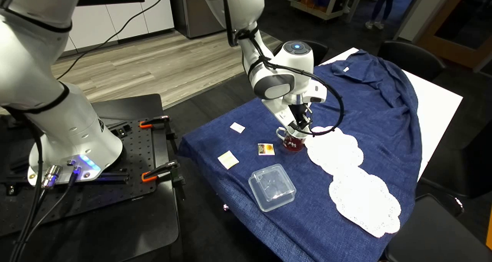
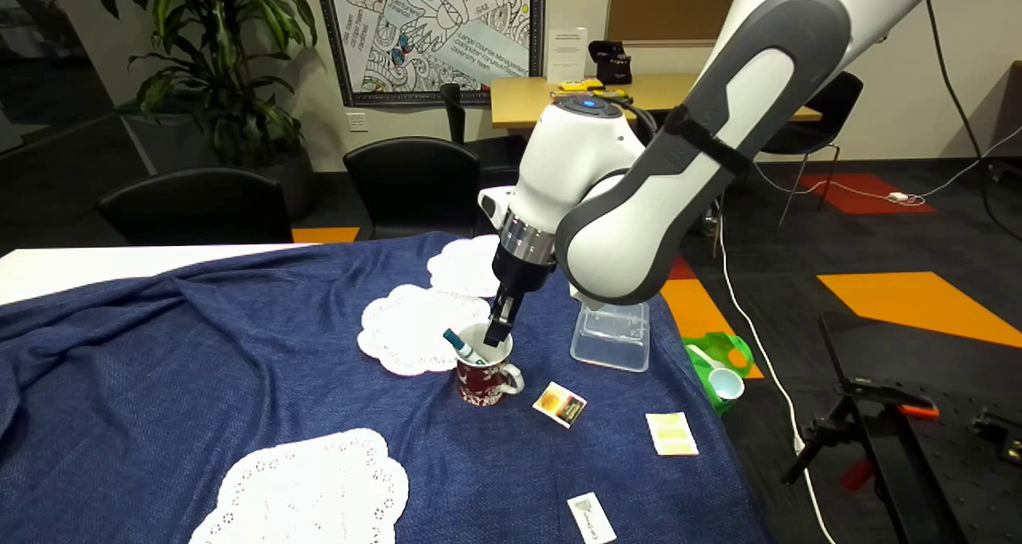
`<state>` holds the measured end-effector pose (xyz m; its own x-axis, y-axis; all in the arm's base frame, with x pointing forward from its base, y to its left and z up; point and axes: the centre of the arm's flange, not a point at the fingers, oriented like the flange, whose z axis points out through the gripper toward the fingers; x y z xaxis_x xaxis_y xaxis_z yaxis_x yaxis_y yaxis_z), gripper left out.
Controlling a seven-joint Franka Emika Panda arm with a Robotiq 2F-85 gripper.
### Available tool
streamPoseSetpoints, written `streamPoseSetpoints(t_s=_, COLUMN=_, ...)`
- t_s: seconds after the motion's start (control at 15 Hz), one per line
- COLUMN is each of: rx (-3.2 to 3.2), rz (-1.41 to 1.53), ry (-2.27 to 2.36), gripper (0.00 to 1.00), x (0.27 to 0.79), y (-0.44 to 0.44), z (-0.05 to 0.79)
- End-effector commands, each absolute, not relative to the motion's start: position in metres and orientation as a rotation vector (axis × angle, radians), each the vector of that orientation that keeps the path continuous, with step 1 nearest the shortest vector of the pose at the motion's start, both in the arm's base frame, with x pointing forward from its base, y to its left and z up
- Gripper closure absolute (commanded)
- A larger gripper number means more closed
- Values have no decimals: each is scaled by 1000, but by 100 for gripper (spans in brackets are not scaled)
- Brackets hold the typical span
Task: Remove the marker from the cup and put it on the table
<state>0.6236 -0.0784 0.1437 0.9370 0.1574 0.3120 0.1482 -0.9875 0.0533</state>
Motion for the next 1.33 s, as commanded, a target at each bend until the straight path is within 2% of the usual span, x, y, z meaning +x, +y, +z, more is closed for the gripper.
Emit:
streamPoseSetpoints(t_s=0.0, rx=3086, rz=480, ry=229, gripper=54, x=642, y=-81, z=134)
streamPoseSetpoints(t_s=0.47, rx=3092, rz=496, ry=213, gripper=59, x=656, y=-83, z=117)
streamPoseSetpoints(t_s=1.0, rx=3106, rz=502, ry=208, gripper=60, x=669, y=-75, z=99)
streamPoseSetpoints(t_s=1.07, rx=3108, rz=500, ry=203, gripper=66, x=670, y=-75, z=98)
streamPoseSetpoints(t_s=1.13, rx=3109, rz=496, ry=197, gripper=81, x=670, y=-75, z=96)
streamPoseSetpoints(t_s=1.27, rx=3109, rz=492, ry=196, gripper=95, x=668, y=-73, z=96)
